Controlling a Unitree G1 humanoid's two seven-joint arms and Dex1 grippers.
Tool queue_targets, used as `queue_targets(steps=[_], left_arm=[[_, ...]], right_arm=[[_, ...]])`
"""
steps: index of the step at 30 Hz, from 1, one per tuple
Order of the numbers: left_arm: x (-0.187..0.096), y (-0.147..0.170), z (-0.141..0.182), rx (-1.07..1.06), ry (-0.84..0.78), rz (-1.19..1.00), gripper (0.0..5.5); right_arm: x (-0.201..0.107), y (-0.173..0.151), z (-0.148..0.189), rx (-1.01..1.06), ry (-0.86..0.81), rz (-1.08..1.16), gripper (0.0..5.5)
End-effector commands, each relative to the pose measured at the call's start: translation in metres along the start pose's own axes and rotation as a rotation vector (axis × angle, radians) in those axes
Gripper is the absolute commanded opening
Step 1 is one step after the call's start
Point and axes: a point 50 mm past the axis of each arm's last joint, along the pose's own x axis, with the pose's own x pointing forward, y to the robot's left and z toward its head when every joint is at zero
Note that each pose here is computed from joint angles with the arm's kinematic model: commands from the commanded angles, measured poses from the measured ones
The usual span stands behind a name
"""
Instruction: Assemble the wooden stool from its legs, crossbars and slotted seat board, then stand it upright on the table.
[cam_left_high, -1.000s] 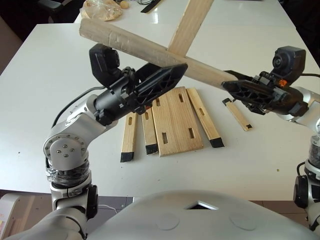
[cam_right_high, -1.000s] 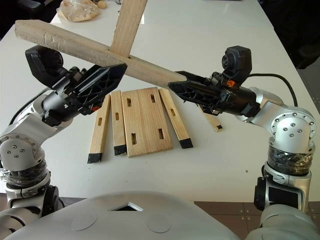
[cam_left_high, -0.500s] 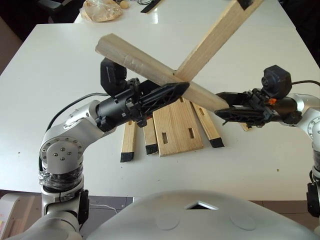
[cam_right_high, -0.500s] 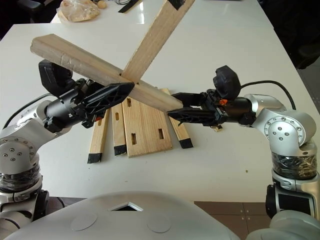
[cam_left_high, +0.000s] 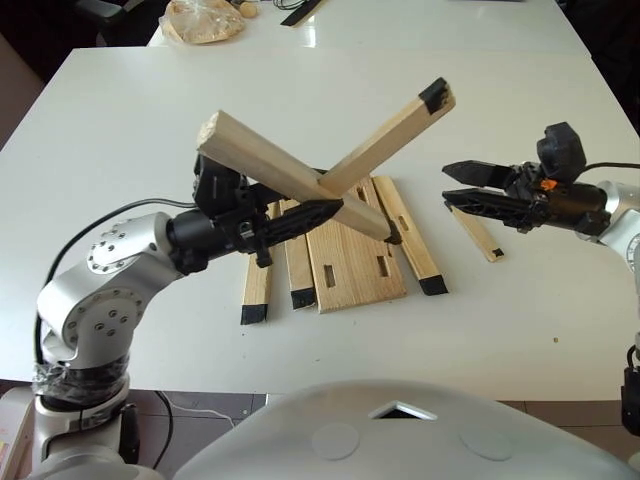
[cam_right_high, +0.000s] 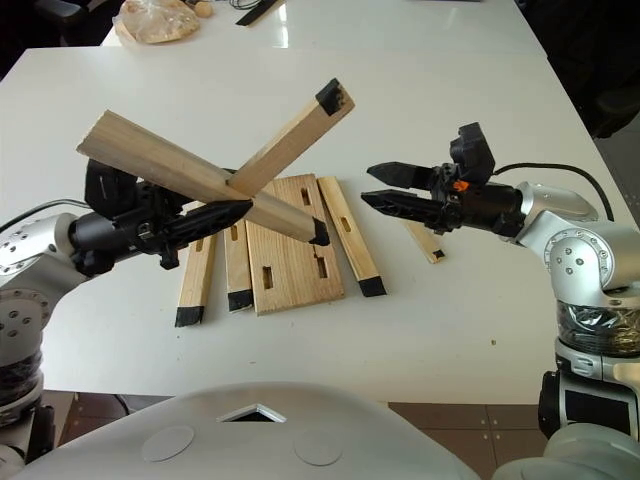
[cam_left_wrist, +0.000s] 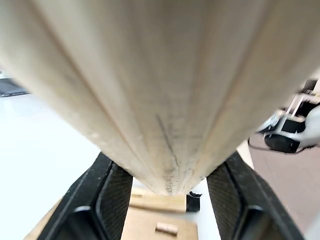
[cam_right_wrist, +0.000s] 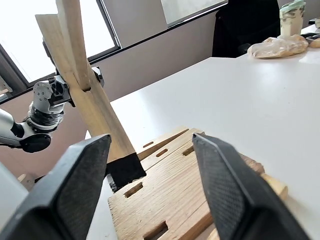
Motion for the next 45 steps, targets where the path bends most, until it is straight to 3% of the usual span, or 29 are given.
queue_targets(steps=[1, 12, 26, 33, 45], left_arm=[[-0.012, -0.010, -0.007, 0.037, 0.133, -0.015, 2.04], [-0.029, -0.002, -0.030, 0.130, 0.384, -0.005, 2.04], [-0.023, 0.006, -0.045, 0.244, 0.494, 0.004, 2.04], [-0.026, -0.001, -0.070, 0.228, 0.608, -0.027, 2.04], [-0.024, 0.010, -0.082, 0.157, 0.608, -0.149, 2.04]], right_arm=[[-0.004, -0.002, -0.004, -0.022, -0.012, -0.058, 2.98], [-0.001, 0.000, -0.019, -0.020, -0.002, -0.104, 2.98], [0.004, -0.003, -0.024, -0.038, 0.031, -0.113, 2.98], [0.003, -0.002, -0.029, -0.036, 0.043, -0.120, 2.98], [0.004, -0.005, -0.033, -0.037, 0.064, -0.119, 2.98]])
